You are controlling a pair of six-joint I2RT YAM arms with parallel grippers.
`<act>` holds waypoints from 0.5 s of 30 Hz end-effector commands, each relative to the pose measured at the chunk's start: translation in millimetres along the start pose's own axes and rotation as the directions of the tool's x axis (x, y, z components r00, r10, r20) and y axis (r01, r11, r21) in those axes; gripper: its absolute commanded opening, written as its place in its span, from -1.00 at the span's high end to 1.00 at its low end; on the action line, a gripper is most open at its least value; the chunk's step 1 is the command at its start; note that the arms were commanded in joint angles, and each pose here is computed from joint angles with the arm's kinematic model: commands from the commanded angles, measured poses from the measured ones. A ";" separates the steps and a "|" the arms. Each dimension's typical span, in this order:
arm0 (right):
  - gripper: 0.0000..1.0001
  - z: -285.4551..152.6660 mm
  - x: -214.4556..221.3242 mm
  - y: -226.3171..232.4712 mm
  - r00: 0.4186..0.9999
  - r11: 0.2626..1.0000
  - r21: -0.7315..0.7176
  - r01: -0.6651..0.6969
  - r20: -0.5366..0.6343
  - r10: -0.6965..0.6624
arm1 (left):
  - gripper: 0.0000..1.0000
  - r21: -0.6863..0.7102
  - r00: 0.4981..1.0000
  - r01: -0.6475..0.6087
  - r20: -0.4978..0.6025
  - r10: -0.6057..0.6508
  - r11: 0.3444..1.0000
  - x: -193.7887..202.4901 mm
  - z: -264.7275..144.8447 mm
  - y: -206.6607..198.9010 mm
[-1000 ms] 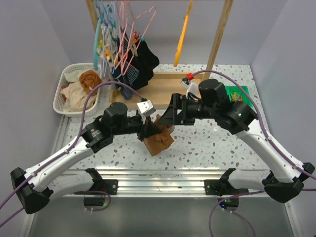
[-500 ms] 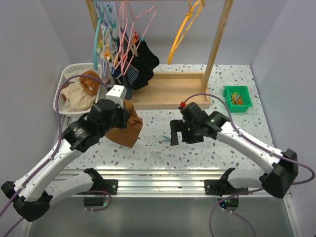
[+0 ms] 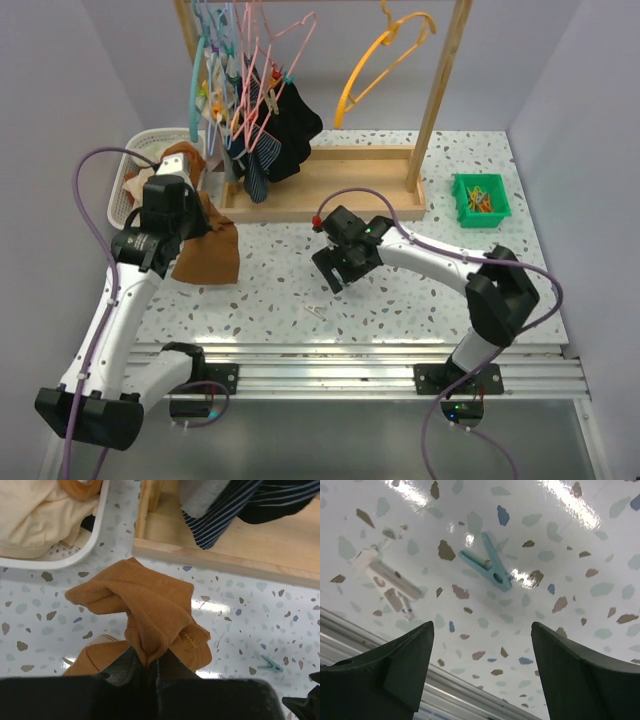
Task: Remove the underwear clipped to the hanger
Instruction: Pick up the clamp at the center of the board.
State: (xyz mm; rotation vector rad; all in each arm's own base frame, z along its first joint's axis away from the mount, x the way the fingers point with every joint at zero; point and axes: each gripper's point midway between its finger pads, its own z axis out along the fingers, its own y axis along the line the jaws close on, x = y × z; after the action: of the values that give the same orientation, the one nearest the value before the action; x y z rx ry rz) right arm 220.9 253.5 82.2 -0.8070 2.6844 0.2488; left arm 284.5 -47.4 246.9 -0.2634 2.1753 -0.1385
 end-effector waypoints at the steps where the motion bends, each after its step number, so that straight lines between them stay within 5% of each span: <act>1: -0.64 10.7 -31.2 -5.1 0.987 0.988 0.046 0.147 0.057 -0.149 | 1.00 0.063 0.999 0.026 0.043 -0.028 0.998 -30.1 13.0 4.0; 15: -0.25 72.4 -25.7 3.2 0.977 0.978 -0.006 0.207 -0.056 -0.207 | 1.00 0.057 0.990 0.047 0.133 -0.054 0.997 -89.2 4.4 3.7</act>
State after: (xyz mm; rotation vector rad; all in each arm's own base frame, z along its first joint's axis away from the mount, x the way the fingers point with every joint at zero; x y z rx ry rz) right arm 250.5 274.4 21.7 -1.0813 2.6723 0.1378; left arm 331.4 -22.8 290.4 -0.3193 2.0984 -0.1872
